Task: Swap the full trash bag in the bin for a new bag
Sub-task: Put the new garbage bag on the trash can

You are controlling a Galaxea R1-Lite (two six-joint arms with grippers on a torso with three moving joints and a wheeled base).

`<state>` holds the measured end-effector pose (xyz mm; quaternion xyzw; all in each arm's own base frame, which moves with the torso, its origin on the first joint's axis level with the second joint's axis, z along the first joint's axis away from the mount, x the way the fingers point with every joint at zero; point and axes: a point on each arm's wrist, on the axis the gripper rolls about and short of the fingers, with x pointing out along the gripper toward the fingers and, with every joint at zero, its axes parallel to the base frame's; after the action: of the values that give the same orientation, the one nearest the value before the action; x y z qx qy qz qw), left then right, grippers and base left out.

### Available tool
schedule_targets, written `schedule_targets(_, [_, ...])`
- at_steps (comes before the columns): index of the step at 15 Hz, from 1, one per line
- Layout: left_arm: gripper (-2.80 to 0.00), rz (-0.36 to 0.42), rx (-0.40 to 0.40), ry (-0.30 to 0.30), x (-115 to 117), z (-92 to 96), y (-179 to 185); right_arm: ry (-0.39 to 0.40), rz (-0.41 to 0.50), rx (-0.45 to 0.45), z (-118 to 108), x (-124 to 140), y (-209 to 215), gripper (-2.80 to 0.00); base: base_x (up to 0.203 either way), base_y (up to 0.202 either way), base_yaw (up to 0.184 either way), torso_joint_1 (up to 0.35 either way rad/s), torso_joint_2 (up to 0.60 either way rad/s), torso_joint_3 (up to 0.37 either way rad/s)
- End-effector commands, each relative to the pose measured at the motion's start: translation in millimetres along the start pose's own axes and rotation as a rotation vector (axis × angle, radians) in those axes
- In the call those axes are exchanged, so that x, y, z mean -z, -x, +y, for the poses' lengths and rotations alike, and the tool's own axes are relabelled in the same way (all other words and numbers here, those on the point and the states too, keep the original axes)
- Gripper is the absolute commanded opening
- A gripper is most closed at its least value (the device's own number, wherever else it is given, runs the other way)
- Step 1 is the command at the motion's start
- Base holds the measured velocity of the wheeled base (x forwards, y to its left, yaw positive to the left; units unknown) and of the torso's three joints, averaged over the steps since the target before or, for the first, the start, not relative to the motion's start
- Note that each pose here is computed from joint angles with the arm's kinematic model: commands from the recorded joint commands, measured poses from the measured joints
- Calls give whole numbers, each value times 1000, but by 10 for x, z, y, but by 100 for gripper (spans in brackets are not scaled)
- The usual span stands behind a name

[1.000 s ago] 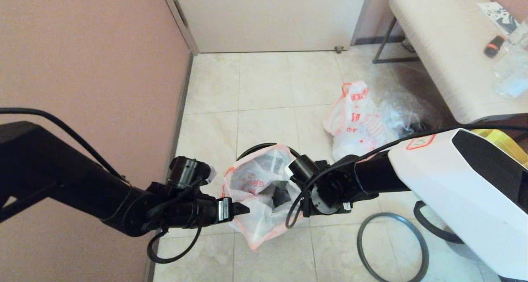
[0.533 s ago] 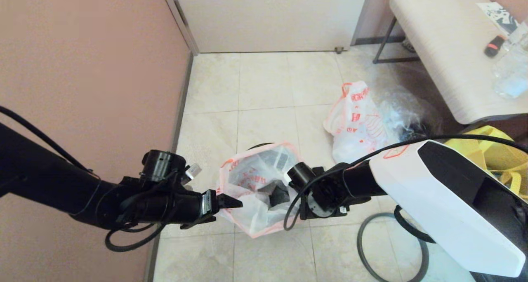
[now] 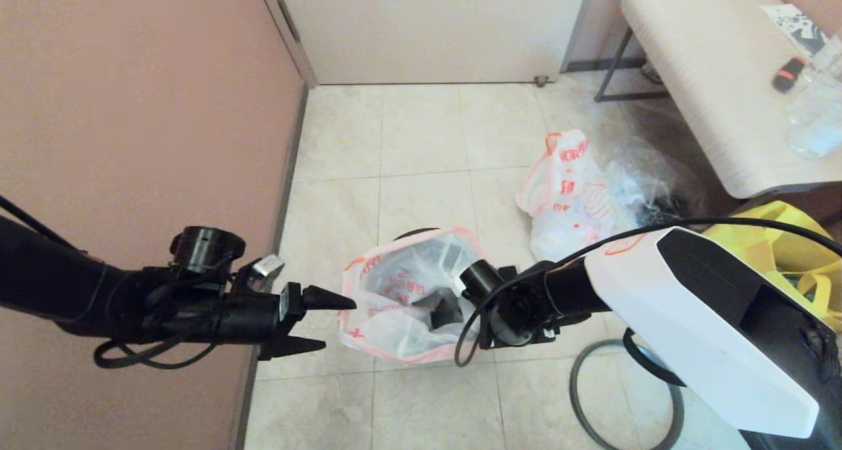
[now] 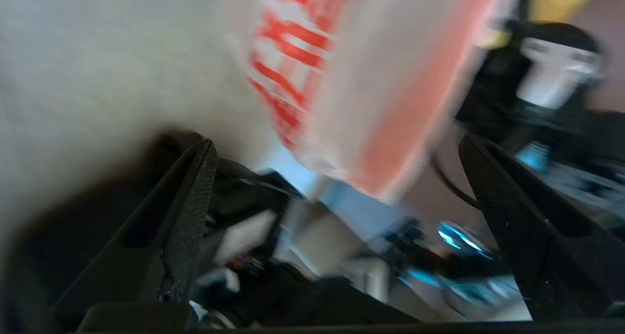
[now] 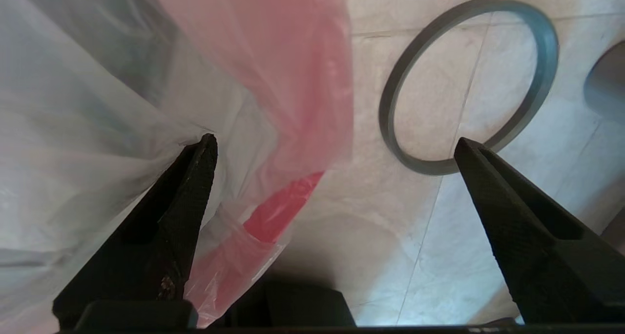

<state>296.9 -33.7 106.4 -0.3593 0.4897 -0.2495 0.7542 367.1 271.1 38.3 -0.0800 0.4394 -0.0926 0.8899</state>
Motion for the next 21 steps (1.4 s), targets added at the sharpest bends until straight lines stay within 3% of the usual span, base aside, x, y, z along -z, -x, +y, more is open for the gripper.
schedule_targets(1, [0,-12,12,10,-54,-7,73,1,-2,8,8,6,-12,0,0,0,0,0,0,0])
schedule_targets(4, [0,6,24,-31,18,-155,40,-3,-25,-13,24,-33,122,0,0,0,0,0,0,0])
schedule_targets(7, [0,2,40,-78,97,-629,126,-1,-32,-22,40,-34,170,0,0,0,0,0,0,0])
schedule_targets(10, [0,-15,-41,-111,156,-948,103,3,-33,-26,74,-17,163,0,0,0,0,0,0,0])
schedule_targets(13, [0,-8,-93,-98,40,-900,-115,-1,-38,-29,90,-34,158,0,0,0,0,0,0,0])
schedule_targets(17, [0,34,-233,-52,-107,-595,-655,-9,-46,-34,93,-71,160,0,0,0,0,0,0,0])
schedule_targets(21, [0,69,-336,-37,-53,-423,-939,-22,-55,-36,97,-110,148,0,0,0,0,0,0,0])
